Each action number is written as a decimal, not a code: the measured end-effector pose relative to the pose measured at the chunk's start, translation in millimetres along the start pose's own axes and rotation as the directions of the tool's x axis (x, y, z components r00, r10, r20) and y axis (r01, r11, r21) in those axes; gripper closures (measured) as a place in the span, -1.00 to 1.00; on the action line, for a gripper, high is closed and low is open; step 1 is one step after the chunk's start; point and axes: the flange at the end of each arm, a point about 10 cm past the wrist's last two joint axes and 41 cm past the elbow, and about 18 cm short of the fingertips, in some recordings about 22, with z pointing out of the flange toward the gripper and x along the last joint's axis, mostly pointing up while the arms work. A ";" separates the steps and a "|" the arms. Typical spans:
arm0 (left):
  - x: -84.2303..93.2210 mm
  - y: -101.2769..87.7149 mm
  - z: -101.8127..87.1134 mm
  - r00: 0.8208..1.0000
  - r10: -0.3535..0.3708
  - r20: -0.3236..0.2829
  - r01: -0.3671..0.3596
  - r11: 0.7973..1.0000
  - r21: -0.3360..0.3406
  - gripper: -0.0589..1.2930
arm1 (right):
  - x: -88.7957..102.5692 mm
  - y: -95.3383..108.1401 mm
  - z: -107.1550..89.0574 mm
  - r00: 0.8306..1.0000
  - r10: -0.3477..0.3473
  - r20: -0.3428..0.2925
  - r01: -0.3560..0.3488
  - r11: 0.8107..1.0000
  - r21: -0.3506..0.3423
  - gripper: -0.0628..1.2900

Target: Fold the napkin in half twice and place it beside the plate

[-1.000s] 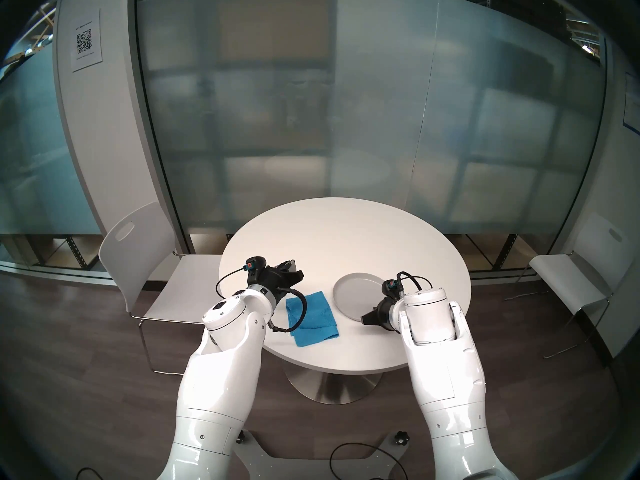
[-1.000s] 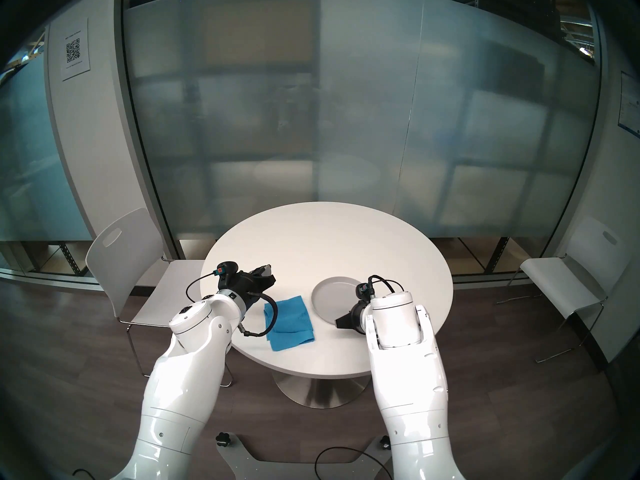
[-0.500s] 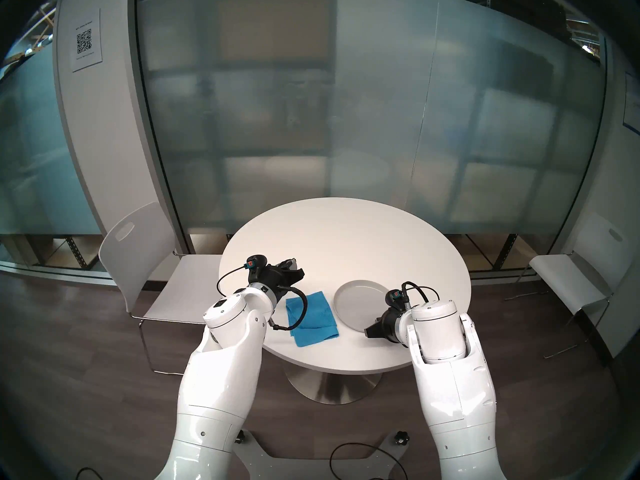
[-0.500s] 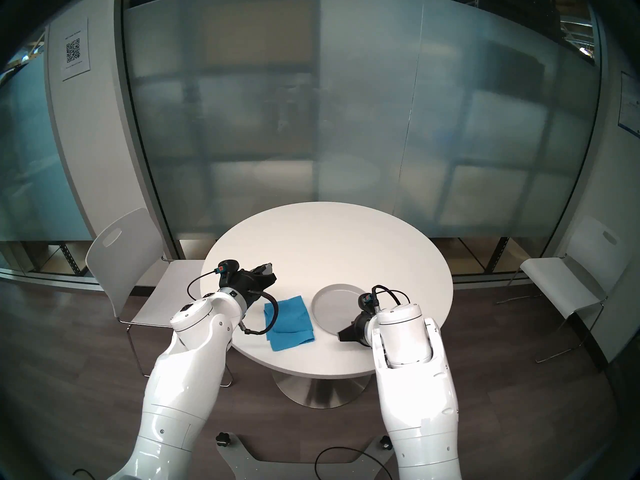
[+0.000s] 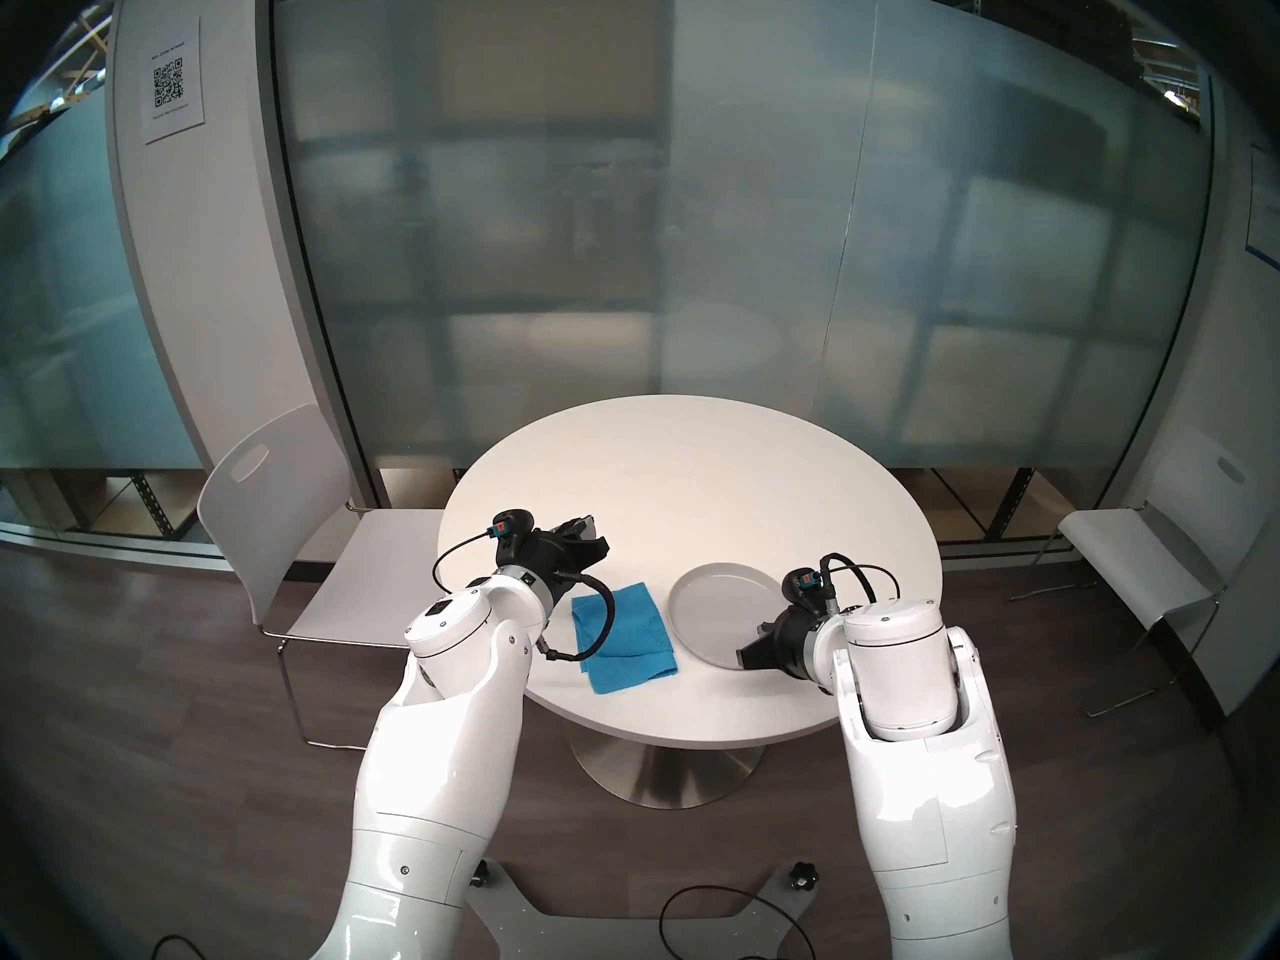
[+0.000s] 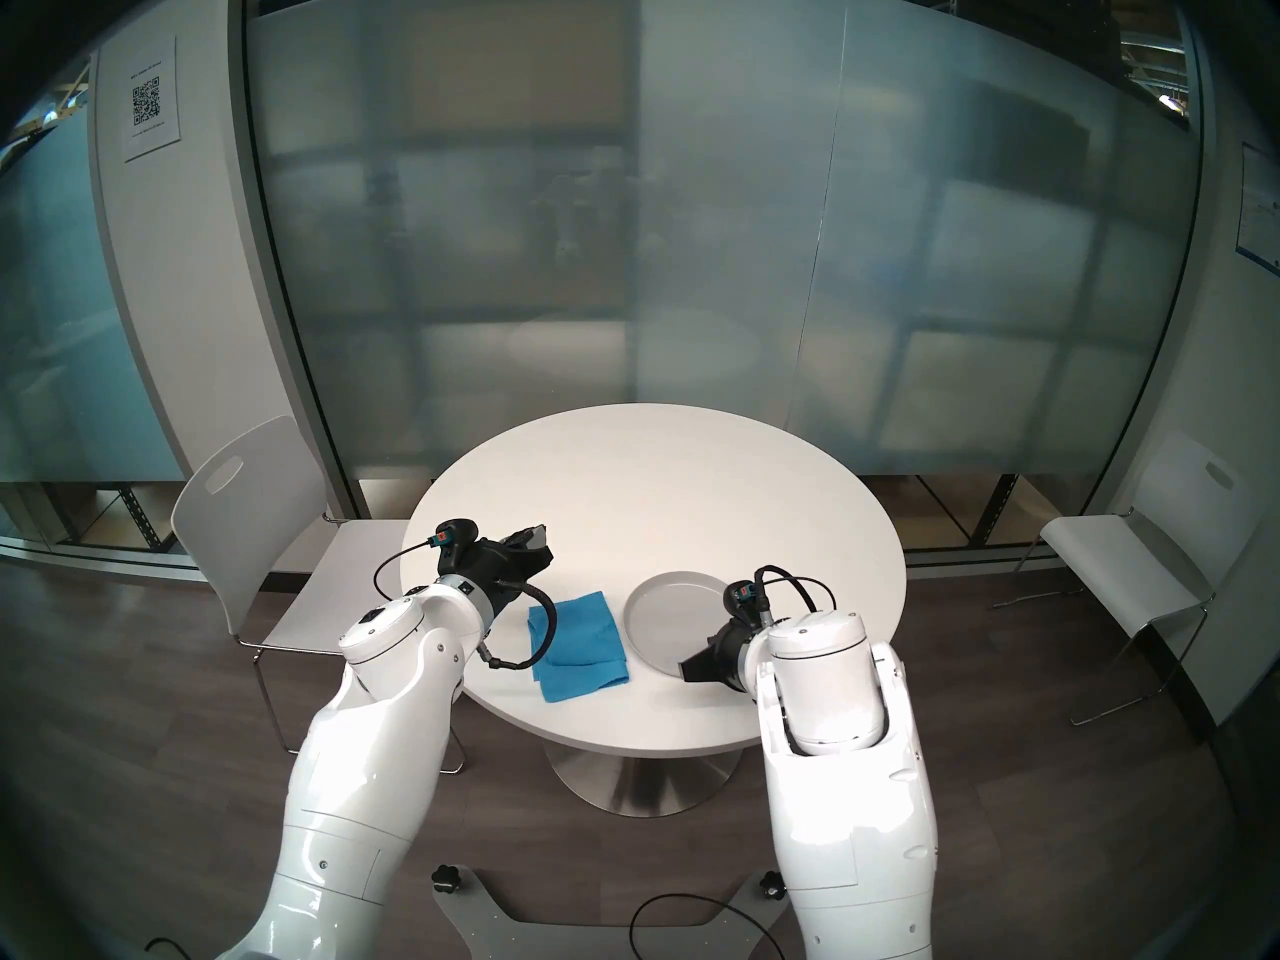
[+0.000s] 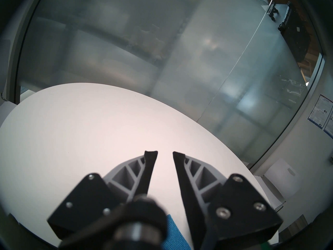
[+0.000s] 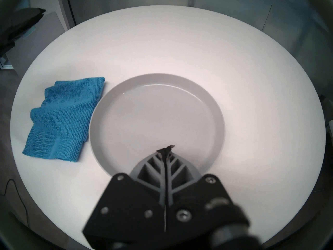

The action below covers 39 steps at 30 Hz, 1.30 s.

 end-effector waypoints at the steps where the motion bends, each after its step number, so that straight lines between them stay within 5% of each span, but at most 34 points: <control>1: 0.1 0.2 -0.5 1.000 0.000 -0.001 0.000 1.000 -0.001 0.25 | 2.7 1.5 -3.0 1.000 0.002 -0.011 -0.002 1.000 -0.004 0.92; 16: -6.4 18.0 -5.6 1.000 0.023 -0.004 -0.023 0.999 -0.041 0.26 | 27.5 34.5 -62.2 0.982 0.063 -0.178 -0.078 0.994 -0.079 0.92; 30: -6.6 34.1 -3.8 0.995 0.079 -0.057 -0.082 0.995 -0.060 0.26 | 10.4 54.2 -116.6 0.942 0.187 -0.280 -0.220 0.971 -0.091 0.92; 39: -9.3 39.0 -2.3 0.989 0.119 -0.091 -0.123 0.991 -0.050 0.26 | -14.1 59.2 -130.8 0.907 0.275 -0.318 -0.321 0.942 -0.101 0.90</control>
